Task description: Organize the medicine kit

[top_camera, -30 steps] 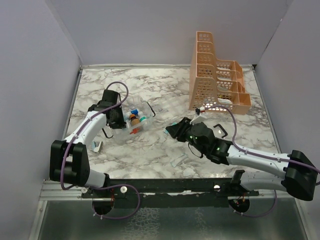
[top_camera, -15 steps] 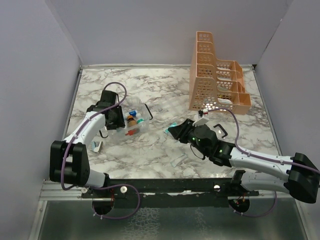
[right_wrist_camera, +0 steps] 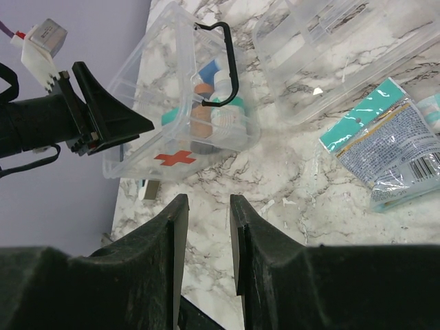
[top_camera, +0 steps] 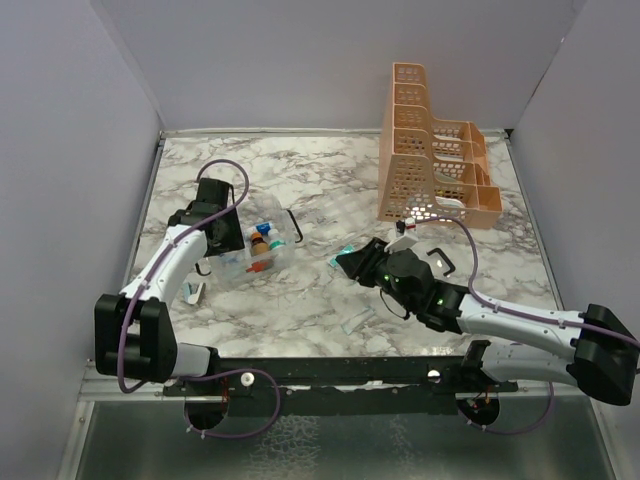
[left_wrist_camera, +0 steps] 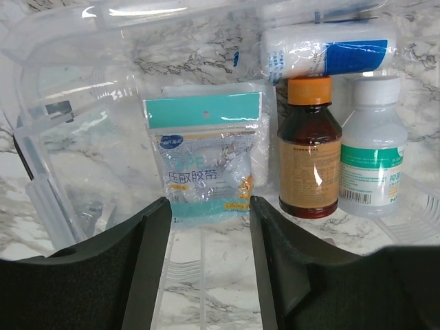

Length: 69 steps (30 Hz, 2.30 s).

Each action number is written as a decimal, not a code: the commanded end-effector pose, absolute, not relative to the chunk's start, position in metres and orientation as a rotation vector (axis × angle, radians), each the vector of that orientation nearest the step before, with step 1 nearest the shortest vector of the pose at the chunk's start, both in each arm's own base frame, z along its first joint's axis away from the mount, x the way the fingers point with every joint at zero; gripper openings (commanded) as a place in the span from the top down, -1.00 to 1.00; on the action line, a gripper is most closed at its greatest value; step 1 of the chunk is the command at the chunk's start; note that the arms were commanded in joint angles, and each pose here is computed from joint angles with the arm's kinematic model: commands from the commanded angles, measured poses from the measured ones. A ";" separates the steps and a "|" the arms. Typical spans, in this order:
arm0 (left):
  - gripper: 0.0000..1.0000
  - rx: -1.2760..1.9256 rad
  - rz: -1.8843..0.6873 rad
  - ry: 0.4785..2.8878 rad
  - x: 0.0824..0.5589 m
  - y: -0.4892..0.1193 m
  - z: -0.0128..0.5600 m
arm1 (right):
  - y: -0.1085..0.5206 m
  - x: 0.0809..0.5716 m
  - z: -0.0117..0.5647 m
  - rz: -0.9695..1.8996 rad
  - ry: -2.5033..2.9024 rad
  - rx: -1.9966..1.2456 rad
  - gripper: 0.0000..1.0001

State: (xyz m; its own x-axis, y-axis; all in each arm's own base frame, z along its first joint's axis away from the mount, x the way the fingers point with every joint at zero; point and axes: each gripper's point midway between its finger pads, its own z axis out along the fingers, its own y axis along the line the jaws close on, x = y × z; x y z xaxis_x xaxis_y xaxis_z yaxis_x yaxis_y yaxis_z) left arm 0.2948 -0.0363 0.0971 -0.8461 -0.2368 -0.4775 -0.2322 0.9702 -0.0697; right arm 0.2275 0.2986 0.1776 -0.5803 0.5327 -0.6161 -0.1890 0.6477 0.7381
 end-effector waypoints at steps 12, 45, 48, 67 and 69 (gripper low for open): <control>-0.01 -0.211 -0.269 2.358 0.306 -0.062 0.168 | 0.283 0.240 0.164 0.770 1.994 0.207 0.29; -0.25 0.047 -0.644 1.848 0.233 -0.108 0.238 | 0.287 0.277 0.068 0.266 2.336 -0.255 -0.01; -0.26 0.043 -0.640 1.852 0.233 -0.107 0.236 | 0.285 0.277 0.052 0.211 2.398 -0.236 -0.01; -0.26 0.033 -0.643 1.874 0.236 -0.108 0.230 | 0.354 0.192 0.051 0.857 2.662 -0.145 0.01; -0.26 0.030 -0.644 1.879 0.236 -0.108 0.229 | 0.349 0.202 0.057 0.809 2.622 -0.112 0.02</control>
State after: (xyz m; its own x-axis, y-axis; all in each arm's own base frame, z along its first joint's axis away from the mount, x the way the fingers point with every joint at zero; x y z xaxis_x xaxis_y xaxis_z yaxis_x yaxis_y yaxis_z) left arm 0.2337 -0.1075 0.2271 -0.4147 -0.2713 -0.8686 0.3125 0.8540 -0.4160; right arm 0.2021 0.3402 0.0355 -0.9263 -0.0168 -0.3765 -0.2049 0.8609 0.4657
